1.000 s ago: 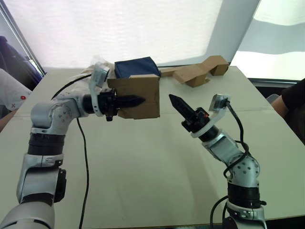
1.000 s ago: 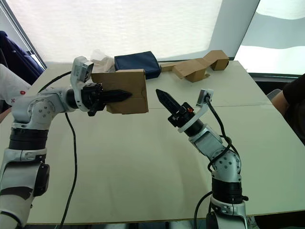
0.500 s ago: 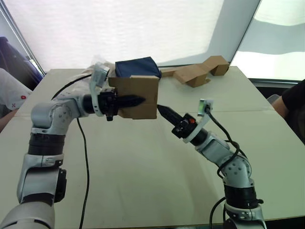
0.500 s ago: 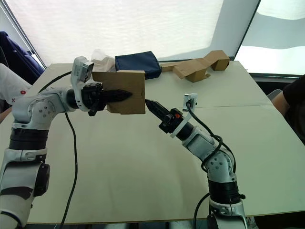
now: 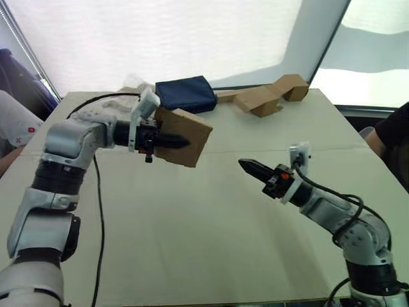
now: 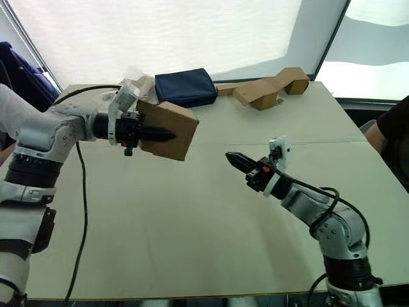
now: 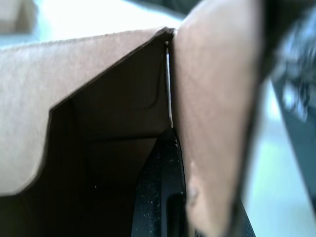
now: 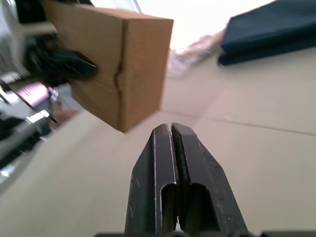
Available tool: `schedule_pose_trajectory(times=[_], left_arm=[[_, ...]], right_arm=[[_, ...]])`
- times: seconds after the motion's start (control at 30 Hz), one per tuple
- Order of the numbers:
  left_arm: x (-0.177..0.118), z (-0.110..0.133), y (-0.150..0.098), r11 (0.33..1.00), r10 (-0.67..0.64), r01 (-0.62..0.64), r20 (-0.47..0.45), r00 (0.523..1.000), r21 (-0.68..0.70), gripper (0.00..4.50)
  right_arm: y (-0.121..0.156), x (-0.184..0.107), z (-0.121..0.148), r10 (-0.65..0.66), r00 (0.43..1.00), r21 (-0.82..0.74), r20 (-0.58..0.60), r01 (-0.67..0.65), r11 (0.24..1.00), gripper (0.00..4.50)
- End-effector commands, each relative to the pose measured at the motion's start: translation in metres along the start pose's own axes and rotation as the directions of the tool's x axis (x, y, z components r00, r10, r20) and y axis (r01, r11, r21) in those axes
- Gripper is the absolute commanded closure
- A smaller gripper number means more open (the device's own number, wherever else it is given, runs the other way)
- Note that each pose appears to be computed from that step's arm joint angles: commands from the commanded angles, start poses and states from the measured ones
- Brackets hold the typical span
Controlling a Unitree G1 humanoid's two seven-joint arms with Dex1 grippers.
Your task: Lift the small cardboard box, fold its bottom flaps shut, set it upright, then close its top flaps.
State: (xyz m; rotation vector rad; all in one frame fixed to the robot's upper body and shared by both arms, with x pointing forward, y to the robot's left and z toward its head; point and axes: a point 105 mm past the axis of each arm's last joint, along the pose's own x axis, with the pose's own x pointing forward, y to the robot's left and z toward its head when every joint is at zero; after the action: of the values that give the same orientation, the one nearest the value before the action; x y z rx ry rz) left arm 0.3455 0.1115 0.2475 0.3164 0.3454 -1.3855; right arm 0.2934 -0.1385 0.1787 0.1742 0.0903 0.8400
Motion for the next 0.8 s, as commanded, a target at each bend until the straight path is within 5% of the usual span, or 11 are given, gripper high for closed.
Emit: schedule_pose_trajectory(times=[0.03, 0.17, 0.27, 0.37, 0.5, 0.73, 0.8], left_arm=[[0.001, 0.003, 0.001, 0.993, -0.03, 0.046, -0.147, 0.989, 0.107, 4.5], [0.028, 0.002, -0.006, 0.957, -0.075, 0.169, -0.361, 0.93, 0.237, 4.5], [0.033, -0.013, -0.013, 0.932, -0.095, 0.252, -0.499, 0.861, 0.258, 4.5], [0.043, -0.029, -0.03, 0.892, -0.124, 0.371, -0.648, 0.752, 0.26, 4.5], [0.052, -0.033, -0.045, 0.877, -0.155, 0.423, -0.697, 0.7, 0.229, 4.5], [0.068, -0.048, -0.057, 0.896, -0.178, 0.412, -0.719, 0.671, 0.163, 4.5], [0.068, -0.049, -0.056, 0.898, -0.171, 0.406, -0.72, 0.673, 0.167, 3.99]], right_arm=[[0.008, -0.009, 0.003, 0.018, 0.998, -0.152, -0.063, -0.028, 0.988, 4.45], [0.014, -0.02, -0.016, -0.024, 0.977, -0.283, -0.211, -0.038, 0.958, 4.45], [0.023, -0.017, -0.007, -0.014, 0.987, -0.28, -0.16, -0.032, 0.96, 4.45], [0.027, -0.017, -0.015, -0.037, 0.977, -0.341, -0.208, -0.037, 0.939, 4.45], [0.032, -0.022, -0.037, -0.06, 0.945, -0.389, -0.322, -0.075, 0.918, 4.45], [0.025, -0.018, -0.043, -0.126, 0.951, -0.403, -0.281, 0.002, 0.915, 4.45], [0.025, -0.018, -0.045, -0.128, 0.95, -0.403, -0.283, 0.003, 0.915, 4.5]])
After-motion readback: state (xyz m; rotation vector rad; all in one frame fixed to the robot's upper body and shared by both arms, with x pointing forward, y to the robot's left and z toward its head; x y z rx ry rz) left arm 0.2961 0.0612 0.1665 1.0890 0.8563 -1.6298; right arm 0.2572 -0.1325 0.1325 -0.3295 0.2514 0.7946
